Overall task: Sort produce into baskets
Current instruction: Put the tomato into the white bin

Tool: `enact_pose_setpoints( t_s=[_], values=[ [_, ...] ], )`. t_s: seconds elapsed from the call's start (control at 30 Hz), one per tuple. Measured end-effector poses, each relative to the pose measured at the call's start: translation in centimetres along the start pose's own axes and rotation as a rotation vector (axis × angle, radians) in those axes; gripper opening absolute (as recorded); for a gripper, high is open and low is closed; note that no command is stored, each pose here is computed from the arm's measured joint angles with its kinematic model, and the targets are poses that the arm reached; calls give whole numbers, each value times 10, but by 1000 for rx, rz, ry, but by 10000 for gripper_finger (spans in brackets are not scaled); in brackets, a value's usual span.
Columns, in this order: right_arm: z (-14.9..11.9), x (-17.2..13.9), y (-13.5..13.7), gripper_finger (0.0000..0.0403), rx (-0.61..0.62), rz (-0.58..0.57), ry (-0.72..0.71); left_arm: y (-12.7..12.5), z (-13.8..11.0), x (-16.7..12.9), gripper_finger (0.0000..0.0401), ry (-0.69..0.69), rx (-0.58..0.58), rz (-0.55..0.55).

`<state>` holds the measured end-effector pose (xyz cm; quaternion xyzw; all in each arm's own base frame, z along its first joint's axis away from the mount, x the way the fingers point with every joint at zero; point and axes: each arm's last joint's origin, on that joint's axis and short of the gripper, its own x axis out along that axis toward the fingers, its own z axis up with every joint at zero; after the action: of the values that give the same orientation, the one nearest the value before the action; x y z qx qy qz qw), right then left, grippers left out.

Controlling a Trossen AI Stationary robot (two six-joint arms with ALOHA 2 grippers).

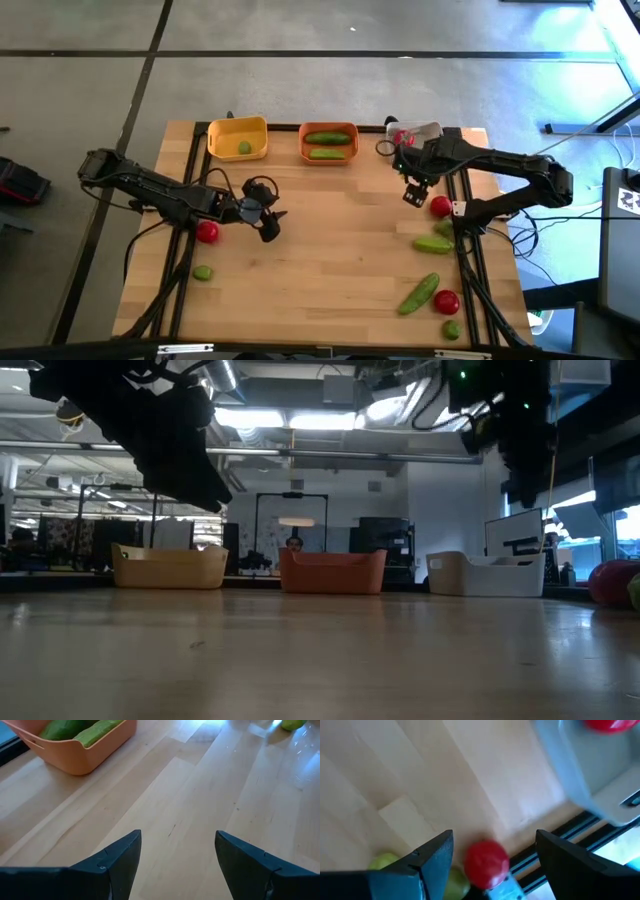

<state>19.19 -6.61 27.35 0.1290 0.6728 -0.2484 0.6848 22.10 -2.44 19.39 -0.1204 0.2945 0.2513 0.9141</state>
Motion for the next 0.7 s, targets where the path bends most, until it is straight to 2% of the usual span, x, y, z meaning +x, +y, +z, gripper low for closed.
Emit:
enact_pose_setpoints(
  t_s=[0.17, 0.43, 0.57, 0.7],
  values=[
    [-8, 18, 1, 275, 66, -26, 74, 0, 0, 0, 249, 0, 17, 0],
    [-18, 47, 3, 279, 80, -68, 126, 0, 0, 0, 249, 0, 30, 0],
    [-21, 54, 5, 297, 106, -49, 165, 0, 0, 0, 249, 0, 45, 0],
    [-24, 58, 4, 331, 103, -79, 177, 0, 0, 0, 249, -3, 53, 6]
  ],
)
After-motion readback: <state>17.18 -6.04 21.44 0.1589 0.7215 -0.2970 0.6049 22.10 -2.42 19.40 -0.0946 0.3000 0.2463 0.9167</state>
